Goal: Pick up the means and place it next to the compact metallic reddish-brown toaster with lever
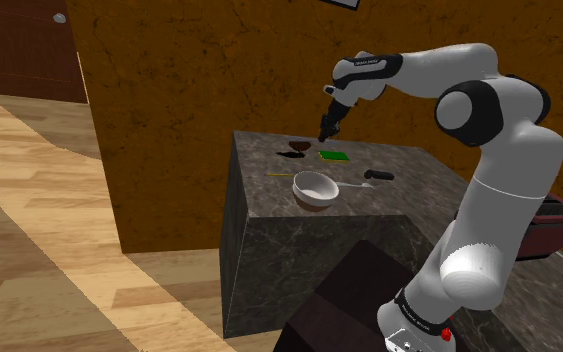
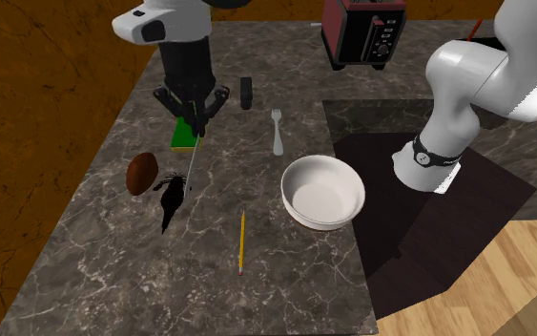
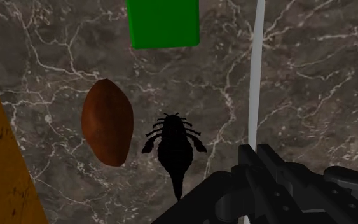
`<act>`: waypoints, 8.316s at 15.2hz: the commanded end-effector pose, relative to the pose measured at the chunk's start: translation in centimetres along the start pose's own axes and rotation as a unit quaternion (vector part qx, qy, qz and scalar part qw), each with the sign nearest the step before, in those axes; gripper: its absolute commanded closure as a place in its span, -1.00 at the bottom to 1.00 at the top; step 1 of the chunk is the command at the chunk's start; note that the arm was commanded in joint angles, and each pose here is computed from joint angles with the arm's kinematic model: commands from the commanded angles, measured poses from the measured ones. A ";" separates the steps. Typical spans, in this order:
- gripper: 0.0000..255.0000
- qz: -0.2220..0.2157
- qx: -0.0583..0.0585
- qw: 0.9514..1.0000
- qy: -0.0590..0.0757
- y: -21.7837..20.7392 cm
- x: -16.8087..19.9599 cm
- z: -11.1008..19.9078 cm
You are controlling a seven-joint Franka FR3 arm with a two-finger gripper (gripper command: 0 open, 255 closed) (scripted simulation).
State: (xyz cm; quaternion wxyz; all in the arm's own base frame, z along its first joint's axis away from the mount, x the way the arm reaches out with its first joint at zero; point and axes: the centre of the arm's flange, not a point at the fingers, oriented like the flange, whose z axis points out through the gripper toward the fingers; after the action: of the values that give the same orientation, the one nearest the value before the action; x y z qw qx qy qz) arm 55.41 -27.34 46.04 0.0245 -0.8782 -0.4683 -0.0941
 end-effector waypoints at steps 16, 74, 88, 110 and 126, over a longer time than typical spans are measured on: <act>1.00 0.000 0.000 1.000 0.000 0.3 1.6 -8.8; 1.00 0.000 0.000 1.000 0.000 -48.1 -22.3 -23.9; 1.00 0.000 0.000 1.000 0.000 -64.3 -30.8 -26.3; 1.00 0.000 0.000 1.000 0.000 -73.1 -36.6 -19.7; 1.00 0.000 0.000 1.000 0.000 -73.5 -38.2 -11.5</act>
State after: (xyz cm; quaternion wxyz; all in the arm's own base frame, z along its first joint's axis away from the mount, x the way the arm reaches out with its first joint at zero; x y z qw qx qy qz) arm -27.85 -18.97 47.30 0.0257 -0.8784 -0.4680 -0.0936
